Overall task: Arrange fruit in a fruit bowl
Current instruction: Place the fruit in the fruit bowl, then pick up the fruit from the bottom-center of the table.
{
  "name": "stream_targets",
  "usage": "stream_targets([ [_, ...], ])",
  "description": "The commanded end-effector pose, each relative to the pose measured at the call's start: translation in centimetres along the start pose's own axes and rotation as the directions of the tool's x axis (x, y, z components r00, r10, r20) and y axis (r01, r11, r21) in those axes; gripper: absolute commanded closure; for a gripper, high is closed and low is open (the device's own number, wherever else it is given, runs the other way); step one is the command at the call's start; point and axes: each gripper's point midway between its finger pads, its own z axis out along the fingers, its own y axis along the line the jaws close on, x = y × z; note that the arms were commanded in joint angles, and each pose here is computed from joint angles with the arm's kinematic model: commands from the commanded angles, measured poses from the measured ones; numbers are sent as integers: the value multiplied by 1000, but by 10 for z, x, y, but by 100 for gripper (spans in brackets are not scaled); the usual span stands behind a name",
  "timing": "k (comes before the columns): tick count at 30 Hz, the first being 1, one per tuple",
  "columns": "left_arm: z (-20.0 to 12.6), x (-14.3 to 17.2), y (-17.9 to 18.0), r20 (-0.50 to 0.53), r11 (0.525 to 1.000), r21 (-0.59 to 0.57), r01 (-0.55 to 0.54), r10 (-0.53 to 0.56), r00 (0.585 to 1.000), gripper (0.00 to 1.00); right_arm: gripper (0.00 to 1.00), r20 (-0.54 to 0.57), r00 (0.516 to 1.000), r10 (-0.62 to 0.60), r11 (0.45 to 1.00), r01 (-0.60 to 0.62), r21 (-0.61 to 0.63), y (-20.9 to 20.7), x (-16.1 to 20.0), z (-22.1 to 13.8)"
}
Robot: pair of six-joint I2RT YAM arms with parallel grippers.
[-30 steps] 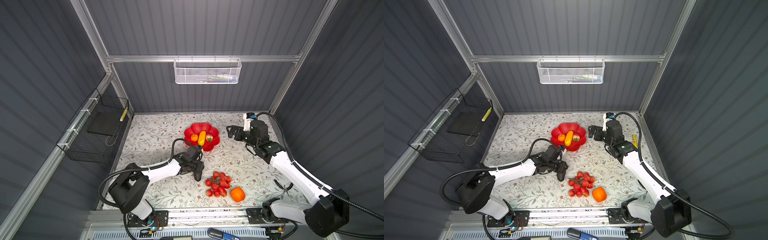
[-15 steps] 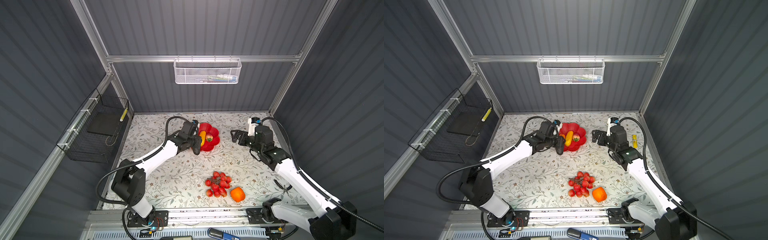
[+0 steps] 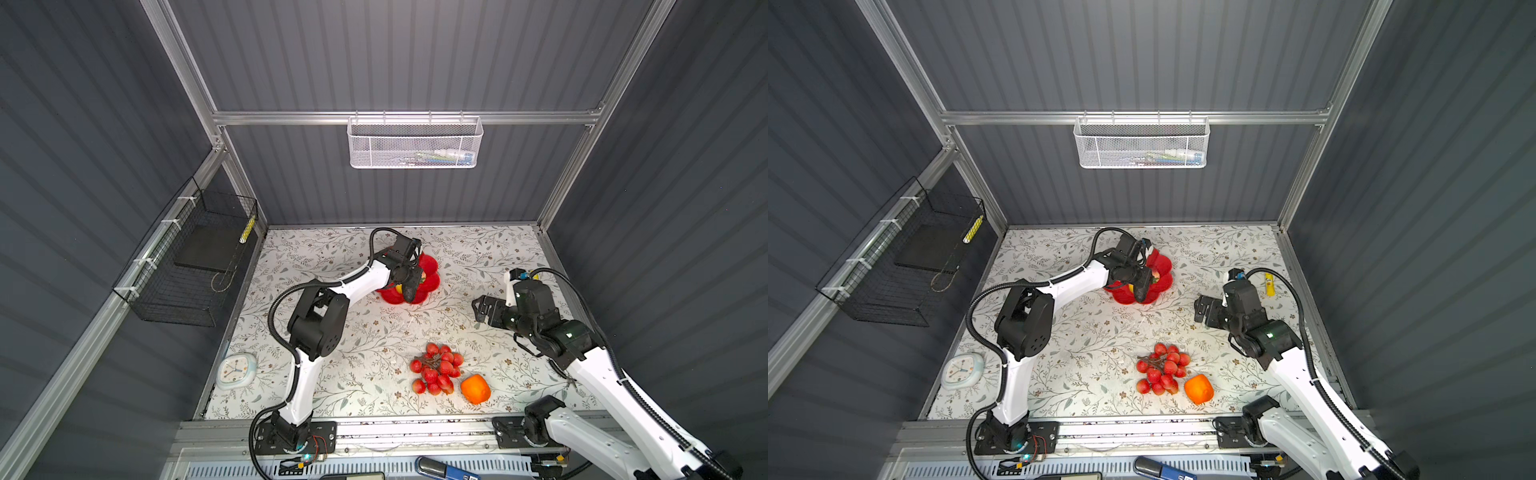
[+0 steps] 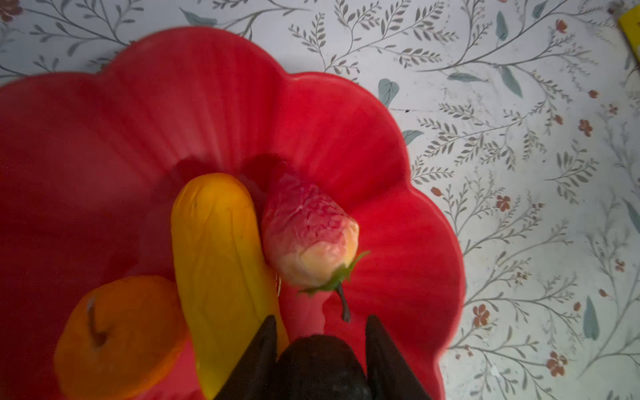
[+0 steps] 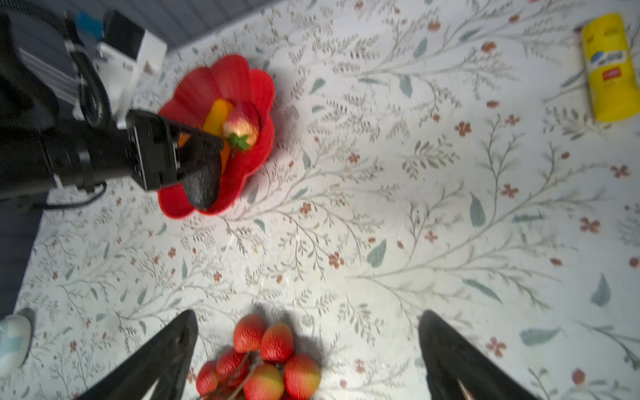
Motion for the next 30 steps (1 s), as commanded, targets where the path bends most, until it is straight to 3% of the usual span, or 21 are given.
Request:
stream_targets([
  [1,5,-7,-2,-4,1000,0,-7,7,1000,48,1,-142,990,-15,991,33,128,-22,43,-5],
  [5,2,-21,-3,41,1000,11,11,-11,999,24,1,-233,972,-32,986,70,153,-21,74,-14],
  [11,-45,-72,-8,218,999,33,18,-25,976,8,1,-375,927,-21,981,92,170,-21,124,-27],
  [15,-104,-112,-8,389,999,22,31,-37,920,1,1,-440,898,-13,978,102,181,-21,151,-29],
  [18,-151,-128,5,514,996,-12,84,-66,855,0,1,-471,882,-15,982,101,158,-15,167,-25],
  [23,-221,-120,51,650,966,1,260,-198,733,0,1,-510,860,-7,992,72,108,1,190,-11],
  [30,-243,-54,95,645,911,-36,410,-292,706,0,2,-522,853,0,989,76,125,-2,205,10],
])
